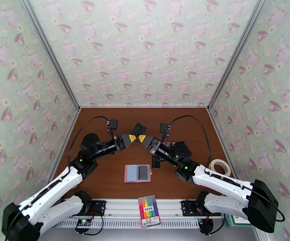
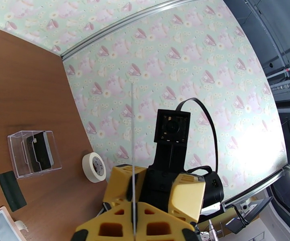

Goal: Put the credit cards into the card holder

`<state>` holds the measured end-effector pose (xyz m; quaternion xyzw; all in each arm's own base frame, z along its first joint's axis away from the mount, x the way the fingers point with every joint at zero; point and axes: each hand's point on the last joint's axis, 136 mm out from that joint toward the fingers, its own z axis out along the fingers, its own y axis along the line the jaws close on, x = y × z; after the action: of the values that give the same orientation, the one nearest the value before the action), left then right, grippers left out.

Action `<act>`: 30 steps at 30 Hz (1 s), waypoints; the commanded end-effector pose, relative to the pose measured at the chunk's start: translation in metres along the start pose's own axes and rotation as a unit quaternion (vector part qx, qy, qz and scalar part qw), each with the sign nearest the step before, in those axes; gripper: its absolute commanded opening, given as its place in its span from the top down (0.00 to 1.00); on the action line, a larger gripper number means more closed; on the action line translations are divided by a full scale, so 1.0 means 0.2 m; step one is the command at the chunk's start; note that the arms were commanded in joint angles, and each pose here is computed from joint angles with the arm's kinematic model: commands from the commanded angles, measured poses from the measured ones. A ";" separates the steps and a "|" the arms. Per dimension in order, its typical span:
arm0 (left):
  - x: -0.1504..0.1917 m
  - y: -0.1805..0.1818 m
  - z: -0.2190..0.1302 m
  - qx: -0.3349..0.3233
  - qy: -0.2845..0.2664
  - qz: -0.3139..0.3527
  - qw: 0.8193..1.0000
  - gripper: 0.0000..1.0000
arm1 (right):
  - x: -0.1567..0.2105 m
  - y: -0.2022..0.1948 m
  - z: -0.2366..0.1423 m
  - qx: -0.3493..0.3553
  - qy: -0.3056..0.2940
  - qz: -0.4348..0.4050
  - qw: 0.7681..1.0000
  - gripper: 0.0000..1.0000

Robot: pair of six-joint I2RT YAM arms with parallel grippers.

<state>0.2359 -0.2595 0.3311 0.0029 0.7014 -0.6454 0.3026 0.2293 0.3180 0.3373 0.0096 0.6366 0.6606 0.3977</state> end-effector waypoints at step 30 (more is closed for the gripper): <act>0.10 0.38 -0.18 -0.217 0.014 0.008 0.976 0.43 | -0.09 -0.11 -0.10 0.029 -0.009 0.007 1.000 1.00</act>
<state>0.2329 -0.2527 0.3003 -0.0133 0.7516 -0.5914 0.2918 0.2397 0.3071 0.3361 0.0173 0.6356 0.6658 0.3904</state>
